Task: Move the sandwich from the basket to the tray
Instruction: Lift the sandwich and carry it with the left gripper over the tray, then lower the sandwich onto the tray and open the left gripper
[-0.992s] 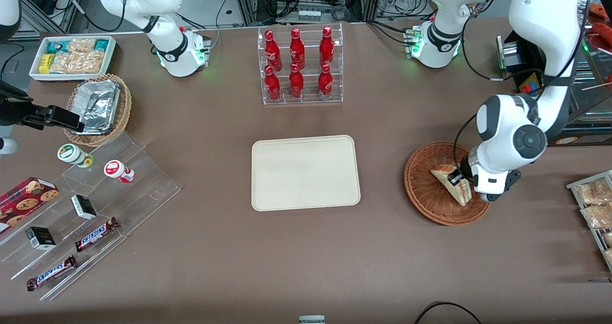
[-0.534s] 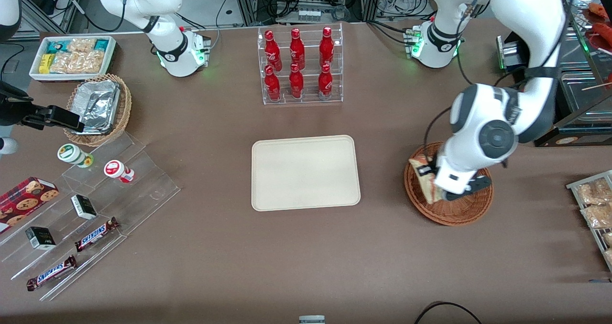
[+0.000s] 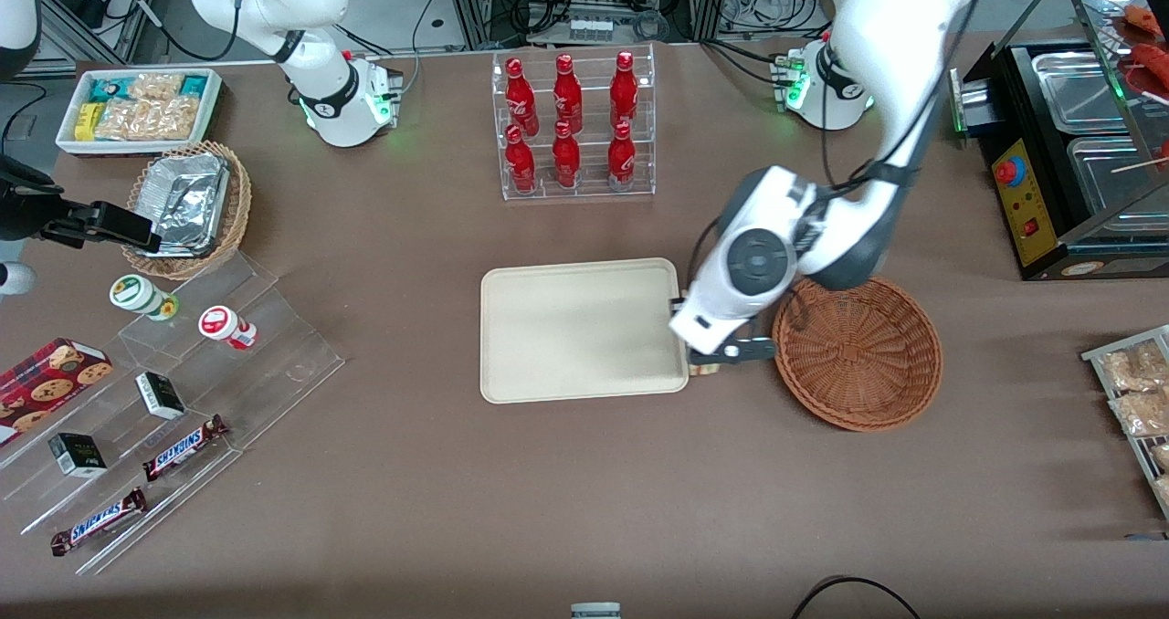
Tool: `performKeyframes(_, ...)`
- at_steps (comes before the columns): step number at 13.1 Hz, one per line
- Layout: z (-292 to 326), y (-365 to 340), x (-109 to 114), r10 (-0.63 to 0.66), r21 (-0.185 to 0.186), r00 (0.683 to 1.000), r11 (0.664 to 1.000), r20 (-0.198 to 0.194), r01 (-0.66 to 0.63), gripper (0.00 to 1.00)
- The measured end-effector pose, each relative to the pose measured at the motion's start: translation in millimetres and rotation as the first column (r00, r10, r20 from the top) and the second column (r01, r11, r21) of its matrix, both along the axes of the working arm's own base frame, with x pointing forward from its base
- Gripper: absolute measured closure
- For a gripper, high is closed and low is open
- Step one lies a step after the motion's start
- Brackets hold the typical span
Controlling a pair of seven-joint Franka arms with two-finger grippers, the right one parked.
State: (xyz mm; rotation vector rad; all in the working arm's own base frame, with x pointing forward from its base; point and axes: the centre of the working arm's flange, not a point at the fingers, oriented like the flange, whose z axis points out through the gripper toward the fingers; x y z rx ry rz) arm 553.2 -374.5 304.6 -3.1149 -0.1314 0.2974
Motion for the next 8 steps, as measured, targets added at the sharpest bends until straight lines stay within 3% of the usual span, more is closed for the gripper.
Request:
performKeyframes(2,-13,-45,-10,-0.003,-0.008,1.000,1.000,0.004,0.003,0.84)
performKeyframes(6,-34,-115,-30,0.024,-0.055,0.998,0.998,0.054,-0.021,0.84)
performKeyframes(8,-45,-141,-42,0.036,-0.054,0.997,0.998,0.070,-0.032,0.84)
